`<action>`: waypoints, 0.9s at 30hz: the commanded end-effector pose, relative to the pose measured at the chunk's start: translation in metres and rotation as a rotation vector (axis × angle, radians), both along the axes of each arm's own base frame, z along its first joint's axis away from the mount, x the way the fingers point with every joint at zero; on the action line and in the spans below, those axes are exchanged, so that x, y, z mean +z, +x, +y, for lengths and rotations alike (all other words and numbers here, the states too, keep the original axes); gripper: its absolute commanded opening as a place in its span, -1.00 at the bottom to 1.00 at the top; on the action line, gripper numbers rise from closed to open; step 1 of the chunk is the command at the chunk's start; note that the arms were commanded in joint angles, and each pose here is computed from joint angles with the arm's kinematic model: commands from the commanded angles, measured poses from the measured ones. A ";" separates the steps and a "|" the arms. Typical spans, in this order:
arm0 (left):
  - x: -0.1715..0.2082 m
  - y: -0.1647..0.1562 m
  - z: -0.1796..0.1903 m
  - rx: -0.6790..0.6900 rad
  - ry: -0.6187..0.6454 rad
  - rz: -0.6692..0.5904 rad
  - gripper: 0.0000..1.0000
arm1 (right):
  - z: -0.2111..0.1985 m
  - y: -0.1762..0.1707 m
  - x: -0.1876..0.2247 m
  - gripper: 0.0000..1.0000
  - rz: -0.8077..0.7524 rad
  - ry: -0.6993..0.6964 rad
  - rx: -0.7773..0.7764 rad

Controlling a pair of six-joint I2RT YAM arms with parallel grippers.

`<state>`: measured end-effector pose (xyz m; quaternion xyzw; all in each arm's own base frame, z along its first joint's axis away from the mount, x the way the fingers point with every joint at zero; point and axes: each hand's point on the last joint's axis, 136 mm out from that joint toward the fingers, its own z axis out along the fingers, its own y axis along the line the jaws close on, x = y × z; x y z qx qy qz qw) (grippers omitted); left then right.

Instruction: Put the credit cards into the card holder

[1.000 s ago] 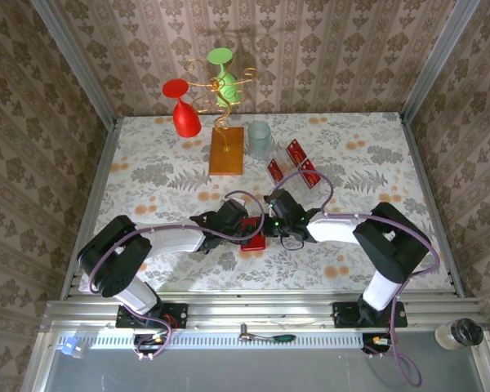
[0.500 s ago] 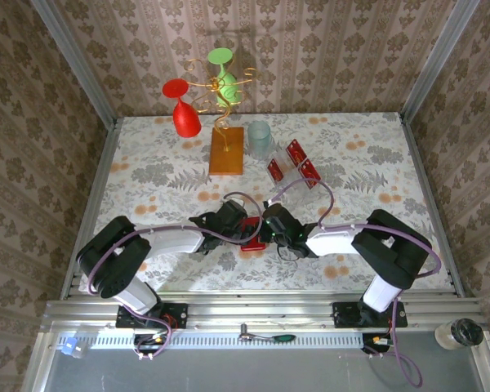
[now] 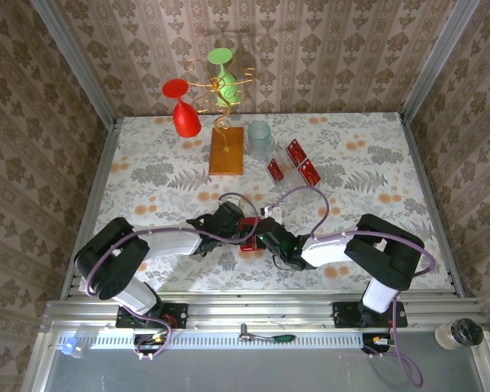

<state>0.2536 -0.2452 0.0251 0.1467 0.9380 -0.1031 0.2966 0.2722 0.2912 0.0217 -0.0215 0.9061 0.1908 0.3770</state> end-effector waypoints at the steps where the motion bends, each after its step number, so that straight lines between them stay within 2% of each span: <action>1: -0.031 -0.032 0.017 -0.022 0.052 0.150 1.00 | -0.082 -0.133 -0.128 -1.00 0.528 -0.417 0.178; 3: -0.028 -0.031 0.018 -0.018 0.039 0.152 1.00 | -0.080 -0.133 -0.128 -0.98 0.537 -0.415 0.180; 5: -0.026 -0.030 0.020 -0.009 0.032 0.150 1.00 | -0.076 -0.130 -0.121 -0.58 0.527 -0.414 0.188; 7: -0.022 -0.024 0.022 0.009 0.013 0.147 1.00 | -0.066 -0.120 -0.104 0.01 0.503 -0.394 0.198; 10: -0.013 -0.012 0.026 0.031 -0.017 0.135 1.00 | -0.046 -0.096 -0.067 0.52 0.443 -0.332 0.212; 11: -0.009 -0.006 0.026 0.037 -0.025 0.124 1.00 | -0.037 -0.086 -0.052 0.85 0.418 -0.306 0.217; 12: -0.003 0.001 0.029 0.049 -0.031 0.111 1.00 | -0.026 -0.074 -0.032 1.00 0.386 -0.273 0.228; 16: 0.031 0.034 0.040 0.090 -0.070 0.043 1.00 | -0.011 -0.034 0.048 1.00 0.281 -0.161 0.223; 19: 0.062 0.055 0.052 0.105 -0.100 -0.023 1.00 | -0.027 -0.009 0.092 1.00 0.232 -0.067 0.176; 24: 0.102 0.078 0.085 0.165 -0.121 -0.125 1.00 | -0.099 0.021 0.135 1.00 0.158 -0.007 0.008; 27: 0.115 0.089 0.126 0.250 -0.082 -0.224 1.00 | -0.161 0.036 0.143 1.00 0.116 -0.052 -0.151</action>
